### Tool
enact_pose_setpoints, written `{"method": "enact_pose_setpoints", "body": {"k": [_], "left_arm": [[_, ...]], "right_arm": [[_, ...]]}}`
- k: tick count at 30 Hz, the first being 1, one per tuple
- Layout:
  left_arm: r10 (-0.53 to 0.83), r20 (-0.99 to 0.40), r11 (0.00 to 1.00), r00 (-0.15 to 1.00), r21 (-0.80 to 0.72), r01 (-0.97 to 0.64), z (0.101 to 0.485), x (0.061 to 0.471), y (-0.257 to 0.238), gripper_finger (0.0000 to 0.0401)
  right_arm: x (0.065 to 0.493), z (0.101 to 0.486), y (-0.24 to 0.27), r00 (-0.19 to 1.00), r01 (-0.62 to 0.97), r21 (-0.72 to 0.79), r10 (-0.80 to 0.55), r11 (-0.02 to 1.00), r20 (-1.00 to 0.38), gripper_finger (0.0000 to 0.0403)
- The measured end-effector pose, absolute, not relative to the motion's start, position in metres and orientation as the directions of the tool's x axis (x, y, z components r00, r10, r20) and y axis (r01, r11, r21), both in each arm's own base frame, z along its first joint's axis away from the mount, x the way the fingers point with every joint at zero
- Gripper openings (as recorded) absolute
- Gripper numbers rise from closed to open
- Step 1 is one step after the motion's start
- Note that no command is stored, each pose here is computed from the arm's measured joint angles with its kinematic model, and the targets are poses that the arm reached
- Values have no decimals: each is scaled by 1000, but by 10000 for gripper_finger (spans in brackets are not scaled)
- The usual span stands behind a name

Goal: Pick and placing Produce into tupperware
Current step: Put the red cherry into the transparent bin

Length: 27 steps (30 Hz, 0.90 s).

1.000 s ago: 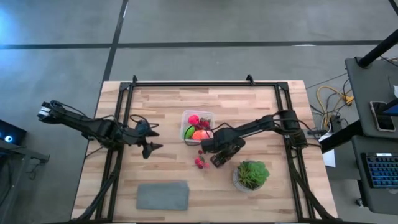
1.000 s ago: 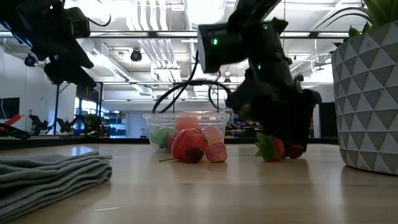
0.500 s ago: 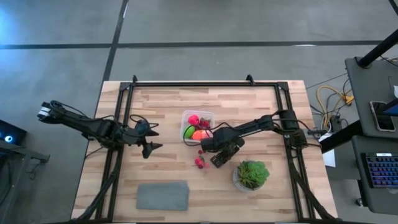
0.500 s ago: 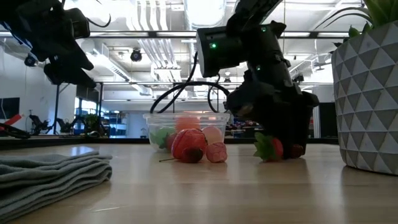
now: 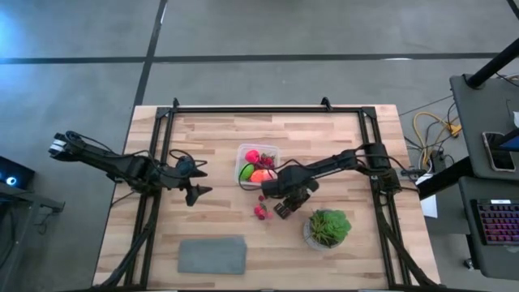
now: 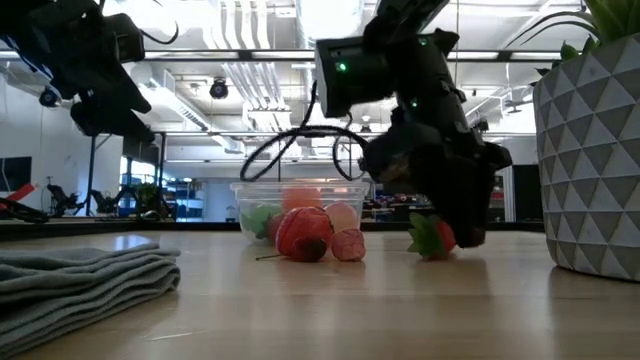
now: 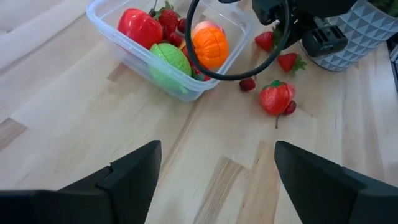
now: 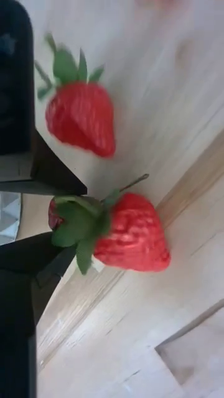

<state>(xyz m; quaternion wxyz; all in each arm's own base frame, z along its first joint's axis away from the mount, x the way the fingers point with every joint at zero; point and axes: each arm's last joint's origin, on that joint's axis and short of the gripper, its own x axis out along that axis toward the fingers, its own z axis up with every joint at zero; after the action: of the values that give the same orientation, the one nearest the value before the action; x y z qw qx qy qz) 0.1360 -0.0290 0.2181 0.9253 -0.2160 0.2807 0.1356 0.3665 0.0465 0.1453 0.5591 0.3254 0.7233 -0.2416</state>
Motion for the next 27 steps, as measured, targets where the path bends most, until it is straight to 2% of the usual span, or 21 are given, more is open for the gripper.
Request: {"method": "enact_pose_setpoints", "body": {"k": [5, 10, 15, 17, 21, 27], "left_arm": [[132, -578, 869, 806, -323, -374, 218, 137, -29, 299], [132, -578, 869, 805, -323, -375, 218, 137, -29, 299], [132, -578, 869, 806, -323, -374, 218, 137, -29, 299], [132, -579, 869, 805, -323, -375, 218, 137, -29, 299], [131, -575, 869, 808, -326, -373, 218, 138, -29, 299], [124, -575, 870, 809, -330, -368, 218, 137, -29, 299]], "right_arm": [[375, 167, 47, -84, 736, 79, 206, 672, -975, 77], [387, 217, 48, 83, 708, 204, 207, 676, -975, 81], [399, 275, 32, 303, 690, 257, 52, 677, -951, 86], [403, 289, 16, 356, 699, 258, -12, 667, -934, 84], [414, 289, -27, 363, 735, 242, -66, 634, -930, 81], [428, 265, -75, 320, 763, 234, -38, 602, -947, 102]]}}
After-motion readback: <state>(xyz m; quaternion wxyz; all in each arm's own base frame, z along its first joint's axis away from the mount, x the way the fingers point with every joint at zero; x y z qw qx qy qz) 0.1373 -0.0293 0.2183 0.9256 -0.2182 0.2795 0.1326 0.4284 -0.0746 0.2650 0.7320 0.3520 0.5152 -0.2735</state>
